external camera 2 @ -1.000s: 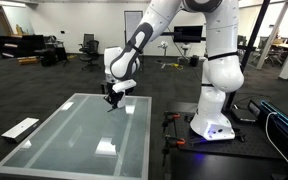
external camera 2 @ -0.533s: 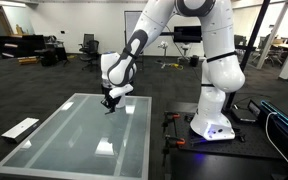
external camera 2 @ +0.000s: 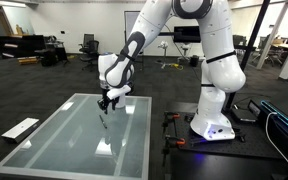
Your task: Take the black pen out of the white mug
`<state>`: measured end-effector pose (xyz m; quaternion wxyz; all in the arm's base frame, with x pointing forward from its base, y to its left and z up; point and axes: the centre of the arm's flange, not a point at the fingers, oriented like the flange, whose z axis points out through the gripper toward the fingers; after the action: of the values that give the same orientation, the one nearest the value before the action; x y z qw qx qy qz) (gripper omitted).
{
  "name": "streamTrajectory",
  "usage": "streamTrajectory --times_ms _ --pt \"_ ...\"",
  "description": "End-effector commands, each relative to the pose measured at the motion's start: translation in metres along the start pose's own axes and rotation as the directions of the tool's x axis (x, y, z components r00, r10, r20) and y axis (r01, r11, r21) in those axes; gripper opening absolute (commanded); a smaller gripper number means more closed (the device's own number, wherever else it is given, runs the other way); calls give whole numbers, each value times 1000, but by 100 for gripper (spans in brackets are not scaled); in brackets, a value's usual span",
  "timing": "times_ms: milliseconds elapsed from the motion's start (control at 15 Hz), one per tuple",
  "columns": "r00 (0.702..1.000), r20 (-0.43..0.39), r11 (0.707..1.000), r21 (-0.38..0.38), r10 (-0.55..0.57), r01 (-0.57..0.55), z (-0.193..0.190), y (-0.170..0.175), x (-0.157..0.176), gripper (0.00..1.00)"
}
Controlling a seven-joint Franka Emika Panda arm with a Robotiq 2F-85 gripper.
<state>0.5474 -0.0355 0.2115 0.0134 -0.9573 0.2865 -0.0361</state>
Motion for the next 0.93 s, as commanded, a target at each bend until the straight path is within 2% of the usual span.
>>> streamTrajectory --times_ms 0,133,867 --pt "999 -21 1000 -5 26 -26 -16 -7 4 89" --pt "1000 -21 1000 2 23 -23 -24 -8 4 100" --pt "995 -91 995 97 29 -20 -97 -8 -5 100"
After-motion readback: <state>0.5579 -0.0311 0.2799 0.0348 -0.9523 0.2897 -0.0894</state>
